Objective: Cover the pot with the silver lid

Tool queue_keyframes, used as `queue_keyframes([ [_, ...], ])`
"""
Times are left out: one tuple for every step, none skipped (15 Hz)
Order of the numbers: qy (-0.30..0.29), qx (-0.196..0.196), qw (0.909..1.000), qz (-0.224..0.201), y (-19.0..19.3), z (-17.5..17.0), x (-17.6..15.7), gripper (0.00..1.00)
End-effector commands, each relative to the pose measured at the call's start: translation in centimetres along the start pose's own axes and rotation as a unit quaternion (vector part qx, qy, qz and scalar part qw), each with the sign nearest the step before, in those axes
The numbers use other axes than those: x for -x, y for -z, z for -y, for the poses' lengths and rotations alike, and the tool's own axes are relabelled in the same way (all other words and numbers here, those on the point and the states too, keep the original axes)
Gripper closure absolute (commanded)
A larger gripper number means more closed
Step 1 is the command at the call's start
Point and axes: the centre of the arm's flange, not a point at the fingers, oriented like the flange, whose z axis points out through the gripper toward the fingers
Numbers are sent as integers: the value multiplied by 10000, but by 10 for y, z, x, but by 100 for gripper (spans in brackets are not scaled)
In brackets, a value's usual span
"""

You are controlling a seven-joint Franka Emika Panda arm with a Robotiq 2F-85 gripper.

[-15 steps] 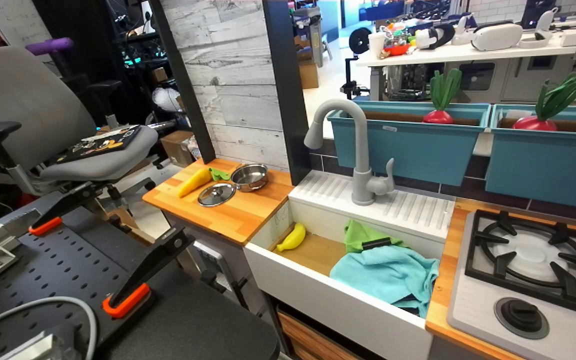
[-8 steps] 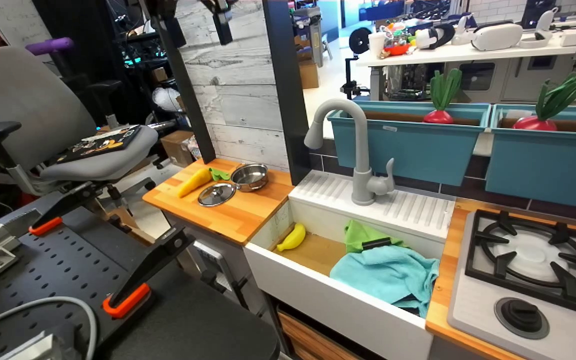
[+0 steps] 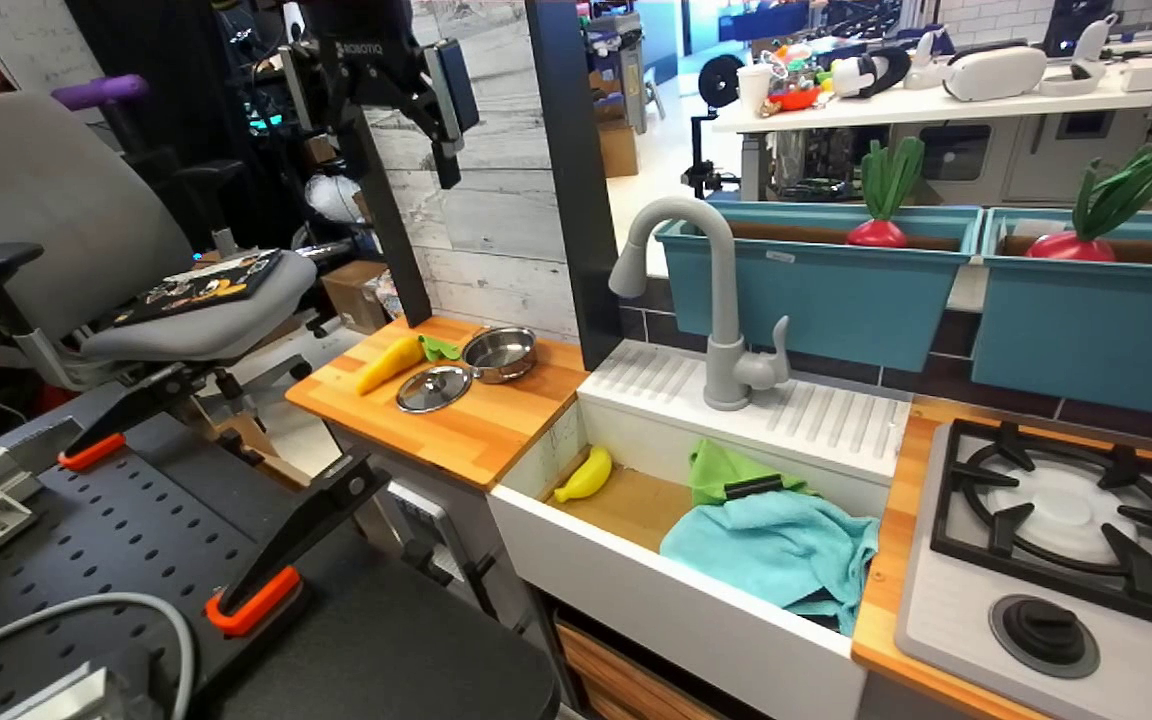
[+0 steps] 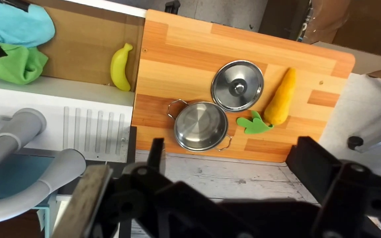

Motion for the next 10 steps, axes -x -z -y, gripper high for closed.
queue_keyframes([
  [-2, 4, 10000, -12, 1, 0, 0, 0],
  [-3, 6, 10000, -19, 2, 0, 0, 0],
  [-4, 7, 10000, -21, 2, -1, 0, 0],
  [-4, 7, 10000, -21, 2, -1, 0, 0],
  [-4, 7, 10000, -22, 2, -1, 0, 0],
  [-60, 24, 10000, 55, -4, 2, -4, 0],
  [-55, 34, 9999, 93, -8, 5, -5, 0],
  [-13, 55, 9999, 109, -14, 10, -8, 0],
  [-3, 78, 9998, 156, -23, 16, -10, 0],
  [26, 102, 9997, 210, -29, 22, -10, 0],
])
